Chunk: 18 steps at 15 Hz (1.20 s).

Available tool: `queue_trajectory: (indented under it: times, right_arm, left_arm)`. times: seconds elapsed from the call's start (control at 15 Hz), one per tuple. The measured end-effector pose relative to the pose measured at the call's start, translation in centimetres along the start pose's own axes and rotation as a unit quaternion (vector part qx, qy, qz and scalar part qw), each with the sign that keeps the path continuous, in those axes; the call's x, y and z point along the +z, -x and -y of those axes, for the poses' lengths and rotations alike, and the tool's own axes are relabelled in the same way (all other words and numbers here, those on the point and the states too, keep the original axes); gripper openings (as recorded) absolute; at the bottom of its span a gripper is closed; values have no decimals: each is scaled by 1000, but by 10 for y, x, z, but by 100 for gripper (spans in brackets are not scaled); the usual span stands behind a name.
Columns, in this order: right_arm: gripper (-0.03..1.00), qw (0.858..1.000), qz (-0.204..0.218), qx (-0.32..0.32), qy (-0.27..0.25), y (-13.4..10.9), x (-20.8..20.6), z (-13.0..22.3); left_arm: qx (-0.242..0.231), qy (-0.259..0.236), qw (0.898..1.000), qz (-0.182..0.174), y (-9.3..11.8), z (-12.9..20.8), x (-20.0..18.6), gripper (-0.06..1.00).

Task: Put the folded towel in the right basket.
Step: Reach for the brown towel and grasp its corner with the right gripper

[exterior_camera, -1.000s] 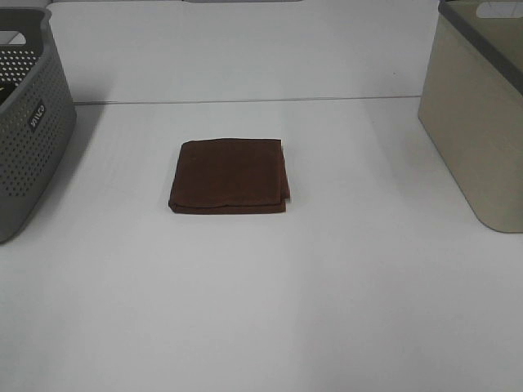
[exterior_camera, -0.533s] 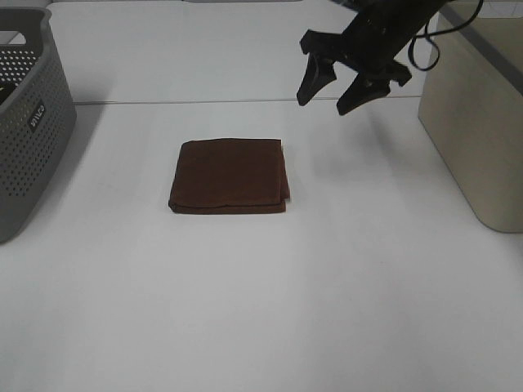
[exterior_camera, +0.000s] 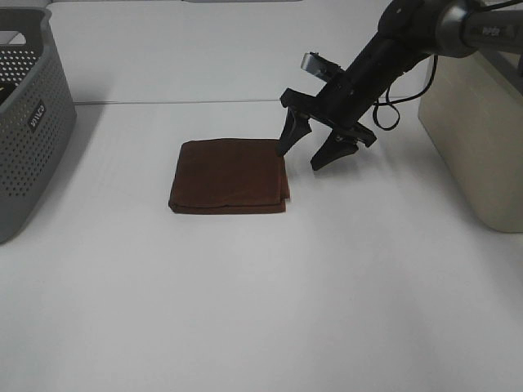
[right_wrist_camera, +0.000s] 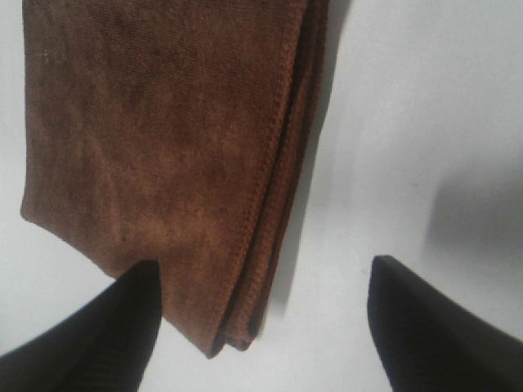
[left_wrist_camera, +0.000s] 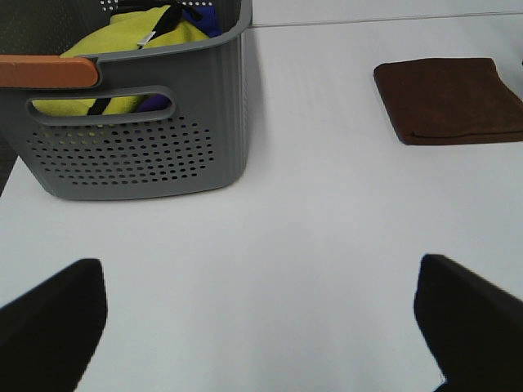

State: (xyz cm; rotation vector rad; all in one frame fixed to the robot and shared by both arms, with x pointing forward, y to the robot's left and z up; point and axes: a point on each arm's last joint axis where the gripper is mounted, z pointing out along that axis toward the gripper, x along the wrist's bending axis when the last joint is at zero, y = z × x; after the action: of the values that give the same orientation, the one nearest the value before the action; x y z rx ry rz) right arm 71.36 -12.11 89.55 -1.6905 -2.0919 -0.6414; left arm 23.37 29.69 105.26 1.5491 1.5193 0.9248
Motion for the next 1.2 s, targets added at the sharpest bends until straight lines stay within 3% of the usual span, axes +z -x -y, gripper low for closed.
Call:
queue_trajectory:
  times: [0.27,0.53,0.8,0.93,1.2]
  right_arm:
    - [68,1000,-6,-3,-5,12,20,-2]
    - [67,999,-47,10,16,12,32,-6]
    - [65,997,-69,-3,13,-1,46,-4]
    - [52,998,-67,-13,16,-7,55,-3]
    - [8,998,-53,-6,17,-3,60,-3]
  left_arm:
    - [0,0,1000,0,0,0,0,97]
    - [0,0,1000,0,0,0,0,97]
    - [0,0,1000,0,0,0,0,97]
    - [0,0,1000,0,0,0,0,97]
    - [0,0,1000,0,0,0,0,97]
